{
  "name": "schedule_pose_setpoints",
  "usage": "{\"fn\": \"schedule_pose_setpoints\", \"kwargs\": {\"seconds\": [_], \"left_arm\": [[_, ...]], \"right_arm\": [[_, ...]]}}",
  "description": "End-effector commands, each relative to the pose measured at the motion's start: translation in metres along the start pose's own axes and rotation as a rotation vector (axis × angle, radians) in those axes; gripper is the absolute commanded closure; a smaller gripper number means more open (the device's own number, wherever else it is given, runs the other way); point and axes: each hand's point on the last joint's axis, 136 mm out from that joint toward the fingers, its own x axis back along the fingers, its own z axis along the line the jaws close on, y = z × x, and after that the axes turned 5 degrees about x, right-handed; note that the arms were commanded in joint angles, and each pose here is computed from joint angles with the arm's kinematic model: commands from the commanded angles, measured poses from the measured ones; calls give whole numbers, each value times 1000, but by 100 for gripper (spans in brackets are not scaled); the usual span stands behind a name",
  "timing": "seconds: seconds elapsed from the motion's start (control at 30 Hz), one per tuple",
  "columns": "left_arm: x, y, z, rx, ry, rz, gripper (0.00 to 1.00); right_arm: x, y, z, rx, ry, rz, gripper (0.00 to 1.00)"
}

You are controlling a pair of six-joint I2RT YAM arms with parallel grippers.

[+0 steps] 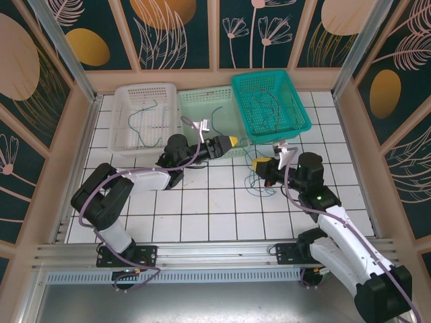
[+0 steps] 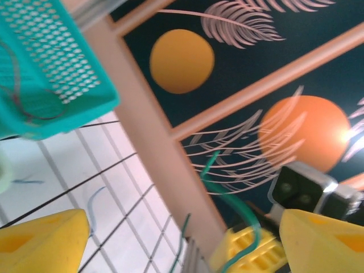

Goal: Untangle the cables

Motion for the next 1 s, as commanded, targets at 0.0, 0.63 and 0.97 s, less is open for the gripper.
{"fn": "schedule_pose_setpoints", "kwargs": {"seconds": [0.0, 0.63, 0.97], "left_arm": [[-5, 7, -51, -51, -178, 38, 16], [-22, -15, -31, 61, -215, 210, 42], [-24, -16, -45, 55, -286, 249, 56]], "right_arm": [[2, 12, 8, 79, 17, -41, 100], [1, 17, 14, 134, 31, -45, 100], [-8, 7, 25, 158, 87, 6, 100]]}}
